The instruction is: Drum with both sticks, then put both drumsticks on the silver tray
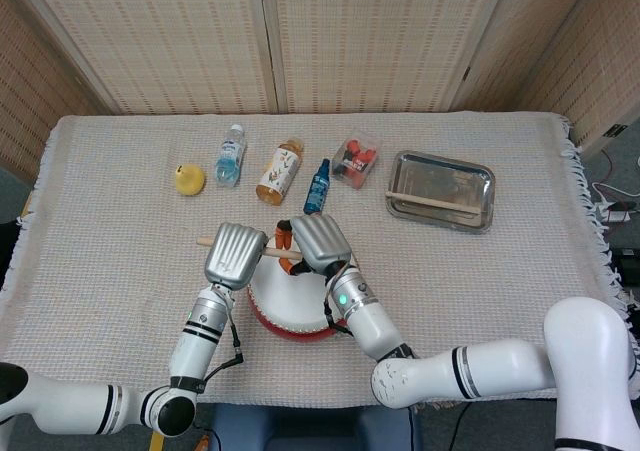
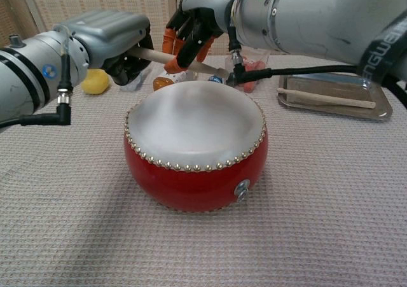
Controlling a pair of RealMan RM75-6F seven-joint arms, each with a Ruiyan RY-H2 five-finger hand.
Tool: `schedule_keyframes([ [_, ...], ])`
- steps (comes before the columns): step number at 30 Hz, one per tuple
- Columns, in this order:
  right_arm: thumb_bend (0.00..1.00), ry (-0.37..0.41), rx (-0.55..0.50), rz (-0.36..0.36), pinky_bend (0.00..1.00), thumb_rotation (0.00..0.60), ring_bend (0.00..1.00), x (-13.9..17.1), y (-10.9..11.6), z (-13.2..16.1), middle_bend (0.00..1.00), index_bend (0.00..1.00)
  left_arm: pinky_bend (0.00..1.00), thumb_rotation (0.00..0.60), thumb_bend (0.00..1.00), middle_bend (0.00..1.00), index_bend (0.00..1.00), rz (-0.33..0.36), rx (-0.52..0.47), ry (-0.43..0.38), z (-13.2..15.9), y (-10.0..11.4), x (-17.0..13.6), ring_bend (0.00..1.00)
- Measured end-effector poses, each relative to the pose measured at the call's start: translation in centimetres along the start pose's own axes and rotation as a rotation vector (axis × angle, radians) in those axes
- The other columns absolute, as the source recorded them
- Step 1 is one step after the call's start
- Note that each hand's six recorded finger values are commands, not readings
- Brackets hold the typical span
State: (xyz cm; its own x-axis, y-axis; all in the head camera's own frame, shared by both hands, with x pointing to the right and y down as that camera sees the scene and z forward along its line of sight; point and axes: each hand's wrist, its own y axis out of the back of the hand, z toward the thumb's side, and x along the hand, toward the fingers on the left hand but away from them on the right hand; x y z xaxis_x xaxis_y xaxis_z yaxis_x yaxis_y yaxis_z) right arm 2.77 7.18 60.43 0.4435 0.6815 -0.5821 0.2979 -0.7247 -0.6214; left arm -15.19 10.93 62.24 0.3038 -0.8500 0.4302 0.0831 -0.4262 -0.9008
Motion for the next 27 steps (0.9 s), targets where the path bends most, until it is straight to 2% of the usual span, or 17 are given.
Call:
schedule_keyframes([
  [4,0.46,-0.003,-0.006,-0.008,0.35,0.600,0.46,-0.1,0.0,-0.2,0.53,0.80,1.00,0.600,0.89,0.82,0.66,0.008,0.007,-0.006,0.0,0.1,0.0,0.82],
  [9,0.47,-0.004,-0.009,-0.021,0.37,0.600,0.49,-0.2,0.2,-0.4,0.54,0.82,0.97,0.600,0.72,0.62,0.44,0.017,0.012,-0.013,0.0,0.1,-0.1,0.65],
  [11,0.48,-0.006,-0.009,-0.024,0.37,0.600,0.50,-0.3,0.2,-0.4,0.55,0.83,0.87,0.600,0.63,0.51,0.35,0.014,0.014,-0.016,0.0,0.1,-0.1,0.54],
  [13,0.48,-0.009,-0.009,-0.029,0.38,0.600,0.50,-0.3,0.3,-0.6,0.55,0.84,0.69,0.600,0.53,0.40,0.25,0.011,0.015,-0.018,0.1,0.1,-0.1,0.42],
  [17,0.50,-0.016,-0.008,-0.035,0.39,0.600,0.51,-0.4,0.4,-0.8,0.56,0.85,0.44,0.600,0.38,0.23,0.11,-0.006,0.010,-0.021,0.1,-0.1,-0.1,0.22],
  [19,0.51,-0.015,-0.008,-0.039,0.40,0.600,0.52,-0.4,0.5,-0.9,0.57,0.86,0.35,0.600,0.34,0.16,0.06,-0.013,0.010,-0.022,0.2,-0.2,-0.1,0.14],
  [23,0.52,-0.017,-0.010,-0.043,0.40,0.600,0.52,-0.5,0.6,-1.1,0.57,0.87,0.25,0.600,0.32,0.06,0.00,-0.018,0.010,-0.023,0.2,-0.2,0.0,0.04],
  [27,0.52,-0.021,-0.007,-0.040,0.40,0.600,0.52,-0.5,0.6,-1.5,0.57,0.87,0.19,0.600,0.31,0.00,0.00,-0.016,0.003,-0.014,0.0,-0.1,0.2,0.00],
])
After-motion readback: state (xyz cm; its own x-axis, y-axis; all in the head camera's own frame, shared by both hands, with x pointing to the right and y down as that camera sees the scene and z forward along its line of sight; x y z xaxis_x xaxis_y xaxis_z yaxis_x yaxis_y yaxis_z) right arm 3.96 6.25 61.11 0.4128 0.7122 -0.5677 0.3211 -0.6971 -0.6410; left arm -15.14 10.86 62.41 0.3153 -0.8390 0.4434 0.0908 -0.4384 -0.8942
